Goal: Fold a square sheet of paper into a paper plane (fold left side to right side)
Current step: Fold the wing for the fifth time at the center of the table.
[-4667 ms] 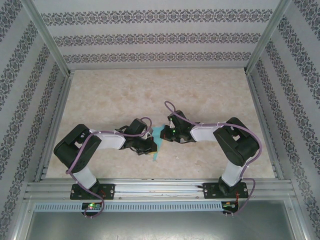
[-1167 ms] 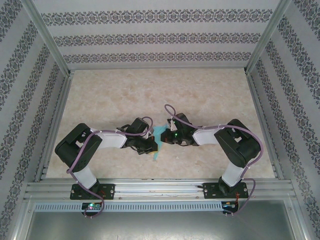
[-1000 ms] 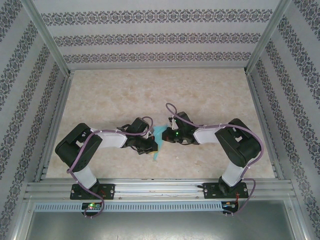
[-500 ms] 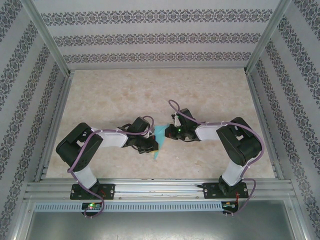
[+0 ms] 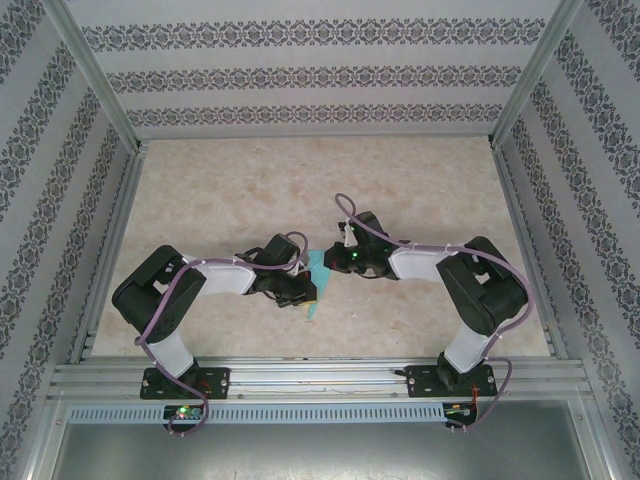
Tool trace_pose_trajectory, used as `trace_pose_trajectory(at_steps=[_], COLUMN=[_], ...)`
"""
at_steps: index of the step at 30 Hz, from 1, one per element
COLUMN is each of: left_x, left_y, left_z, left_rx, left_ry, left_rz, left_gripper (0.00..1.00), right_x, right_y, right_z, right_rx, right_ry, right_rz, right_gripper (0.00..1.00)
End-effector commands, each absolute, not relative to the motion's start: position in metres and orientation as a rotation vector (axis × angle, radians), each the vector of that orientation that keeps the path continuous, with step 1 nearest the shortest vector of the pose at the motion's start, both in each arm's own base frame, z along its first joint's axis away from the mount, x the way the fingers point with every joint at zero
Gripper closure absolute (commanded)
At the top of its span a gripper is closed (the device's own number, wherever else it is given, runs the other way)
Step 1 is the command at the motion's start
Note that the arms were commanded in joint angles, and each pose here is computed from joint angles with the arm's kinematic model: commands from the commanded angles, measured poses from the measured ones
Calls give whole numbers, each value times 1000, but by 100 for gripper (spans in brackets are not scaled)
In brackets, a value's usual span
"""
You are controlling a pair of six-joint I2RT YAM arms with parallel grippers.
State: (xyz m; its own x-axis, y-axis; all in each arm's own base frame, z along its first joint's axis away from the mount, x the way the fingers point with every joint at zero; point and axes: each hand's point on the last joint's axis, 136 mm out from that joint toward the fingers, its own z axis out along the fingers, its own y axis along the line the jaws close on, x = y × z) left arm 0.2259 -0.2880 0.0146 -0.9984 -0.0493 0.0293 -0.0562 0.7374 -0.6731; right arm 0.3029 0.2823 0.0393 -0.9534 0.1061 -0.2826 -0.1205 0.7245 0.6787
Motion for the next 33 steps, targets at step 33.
trace_pose_trajectory(at_steps=[33], left_x=[185], left_y=[-240], left_z=[-44], left_rx=[164], left_ry=[-2919], left_rz=[628], left_gripper=[100], right_x=[355], right_y=[226], right_z=[2], right_rx=[173], right_ry=[2652], right_rz=[942], right_gripper=[100])
